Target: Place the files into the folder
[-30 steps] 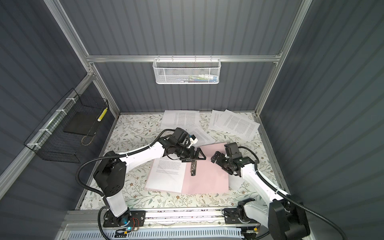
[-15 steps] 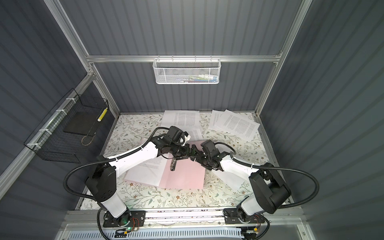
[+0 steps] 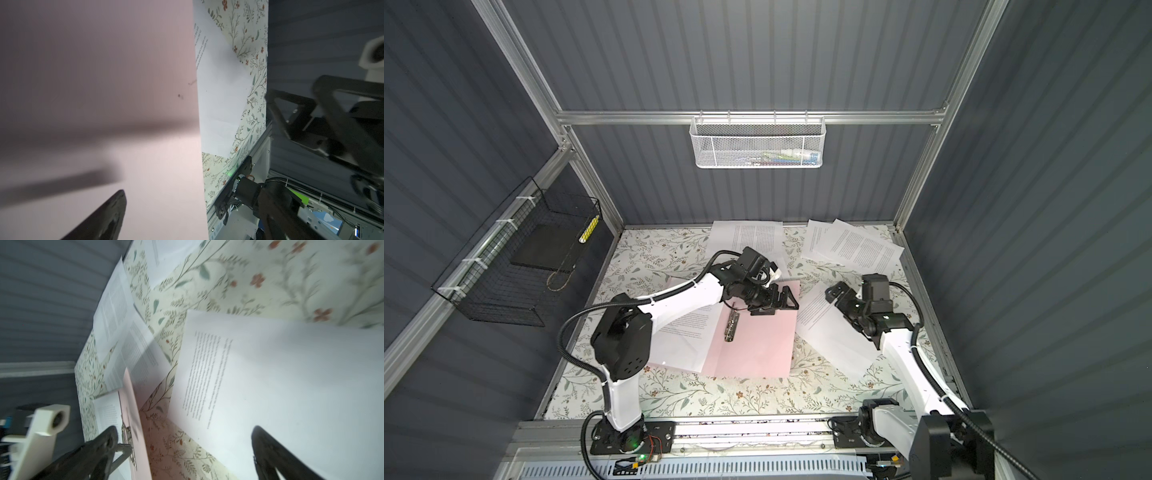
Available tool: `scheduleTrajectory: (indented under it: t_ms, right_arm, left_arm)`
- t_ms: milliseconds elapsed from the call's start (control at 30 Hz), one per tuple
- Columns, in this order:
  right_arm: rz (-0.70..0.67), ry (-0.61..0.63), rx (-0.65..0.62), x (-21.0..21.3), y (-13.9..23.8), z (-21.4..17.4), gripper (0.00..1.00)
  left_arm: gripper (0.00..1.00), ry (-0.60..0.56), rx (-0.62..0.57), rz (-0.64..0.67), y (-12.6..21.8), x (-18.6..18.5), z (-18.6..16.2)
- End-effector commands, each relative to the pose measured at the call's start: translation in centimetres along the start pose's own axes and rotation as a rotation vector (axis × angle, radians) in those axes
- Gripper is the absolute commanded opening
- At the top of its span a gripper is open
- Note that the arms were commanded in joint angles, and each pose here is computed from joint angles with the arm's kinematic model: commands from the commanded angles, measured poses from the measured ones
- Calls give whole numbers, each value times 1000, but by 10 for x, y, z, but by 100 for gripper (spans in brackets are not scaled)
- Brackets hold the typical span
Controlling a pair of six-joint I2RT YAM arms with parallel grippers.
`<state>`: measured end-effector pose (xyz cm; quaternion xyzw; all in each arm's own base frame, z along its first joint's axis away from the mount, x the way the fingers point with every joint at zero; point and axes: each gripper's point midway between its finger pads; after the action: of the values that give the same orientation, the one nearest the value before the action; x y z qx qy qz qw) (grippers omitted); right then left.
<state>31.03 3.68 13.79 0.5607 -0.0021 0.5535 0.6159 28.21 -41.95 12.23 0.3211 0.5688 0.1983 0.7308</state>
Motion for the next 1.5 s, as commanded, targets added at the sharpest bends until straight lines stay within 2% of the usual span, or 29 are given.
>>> scheduleTrajectory:
  t_ms: [0, 167, 333, 433, 633, 900, 1100, 1300, 1467]
  right_arm:
    - [-115, -46, 51, -41, 8, 0, 99]
    - [-150, -223, -12, -83, 14, 6, 99]
    - [-182, -221, -100, -101, 23, 6, 99]
    - [-131, -221, -102, -96, 16, 21, 99]
    - [-216, -159, -23, -99, -7, 56, 99]
    - [-353, -78, 80, -119, -32, 82, 99]
    - [-317, -101, 252, -125, -58, 59, 99]
    - [-228, -132, 354, -119, -67, 30, 99]
    - [-264, -139, 378, -128, -62, 15, 99]
  left_arm:
    - [100, -31, 63, -51, -20, -16, -2]
    - [100, -36, 104, -68, -57, -18, 2]
    - [100, -33, 104, -81, -73, -16, 9]
    - [100, -31, 101, -105, -80, -19, 14]
    - [100, 6, 104, -93, -97, -7, 18]
    - [100, 57, 152, -16, -107, 29, -7]
    - [100, 71, 183, 91, -107, 56, -14]
    - [100, 79, 161, 86, -100, 60, 1]
    - [100, 74, 160, 71, -96, 59, 7]
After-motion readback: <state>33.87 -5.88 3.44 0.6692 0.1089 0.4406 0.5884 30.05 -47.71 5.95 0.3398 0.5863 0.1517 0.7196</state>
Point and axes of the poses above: each gripper's point midway between its finger pads, its own y axis back along the fingers, its own x axis along the line the jaws close on, z = x × y
